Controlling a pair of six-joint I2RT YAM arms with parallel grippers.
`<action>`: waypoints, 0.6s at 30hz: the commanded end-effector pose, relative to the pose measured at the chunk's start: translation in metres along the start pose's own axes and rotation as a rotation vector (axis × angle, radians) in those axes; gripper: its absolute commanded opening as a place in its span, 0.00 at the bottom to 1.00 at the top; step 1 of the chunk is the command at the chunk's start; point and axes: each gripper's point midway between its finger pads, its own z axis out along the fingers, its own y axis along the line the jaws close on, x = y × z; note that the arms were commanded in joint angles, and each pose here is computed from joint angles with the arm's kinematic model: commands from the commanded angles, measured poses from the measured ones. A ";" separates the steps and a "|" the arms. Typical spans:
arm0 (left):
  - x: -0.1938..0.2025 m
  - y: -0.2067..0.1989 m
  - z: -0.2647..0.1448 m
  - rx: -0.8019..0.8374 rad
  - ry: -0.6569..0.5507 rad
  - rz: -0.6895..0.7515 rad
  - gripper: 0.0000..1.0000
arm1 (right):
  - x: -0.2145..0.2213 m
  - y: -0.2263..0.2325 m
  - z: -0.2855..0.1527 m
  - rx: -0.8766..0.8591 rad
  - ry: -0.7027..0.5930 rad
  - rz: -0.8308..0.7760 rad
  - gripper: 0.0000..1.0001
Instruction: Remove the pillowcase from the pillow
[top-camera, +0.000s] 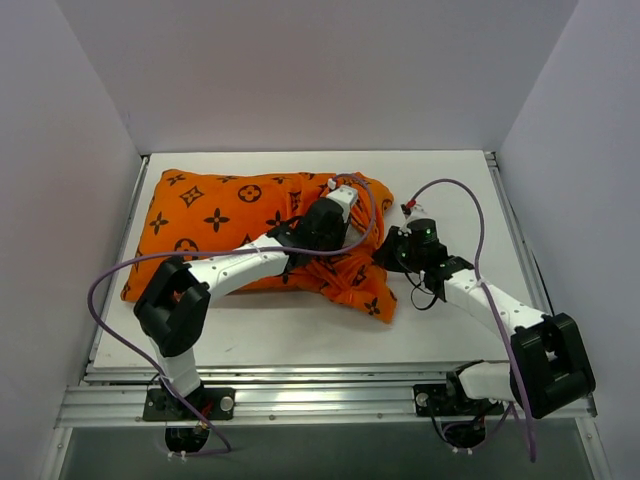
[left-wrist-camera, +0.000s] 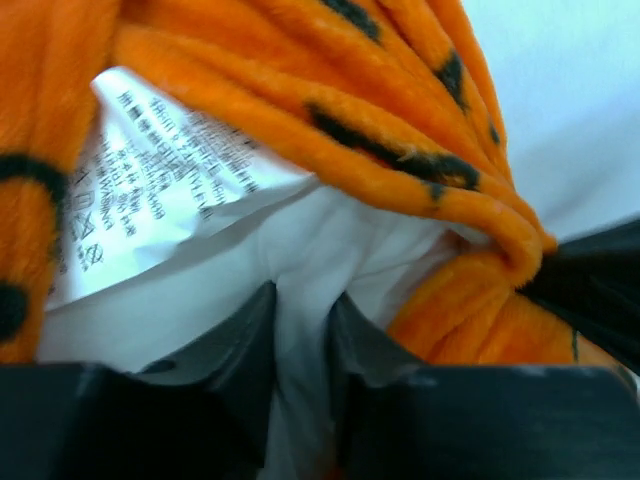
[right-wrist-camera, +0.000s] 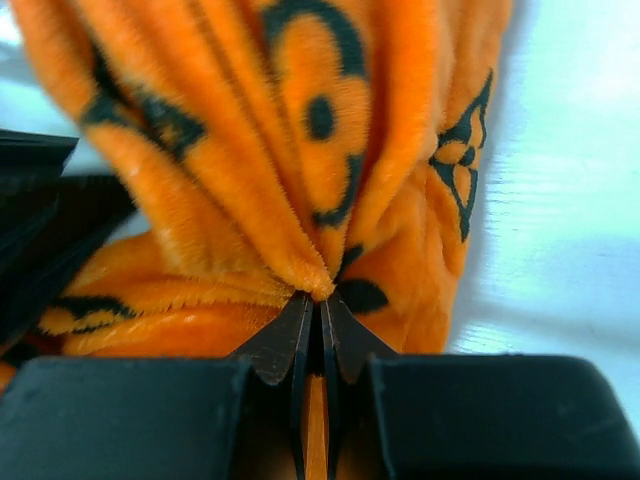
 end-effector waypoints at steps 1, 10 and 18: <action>0.040 0.033 0.012 -0.104 0.083 -0.055 0.17 | -0.012 0.012 -0.010 -0.013 -0.028 -0.066 0.00; 0.035 0.028 -0.004 -0.065 0.053 -0.101 0.02 | -0.058 0.047 -0.019 -0.059 -0.130 -0.111 0.35; 0.030 0.025 -0.012 -0.050 0.045 -0.121 0.02 | -0.085 0.063 0.000 -0.030 -0.154 -0.078 0.70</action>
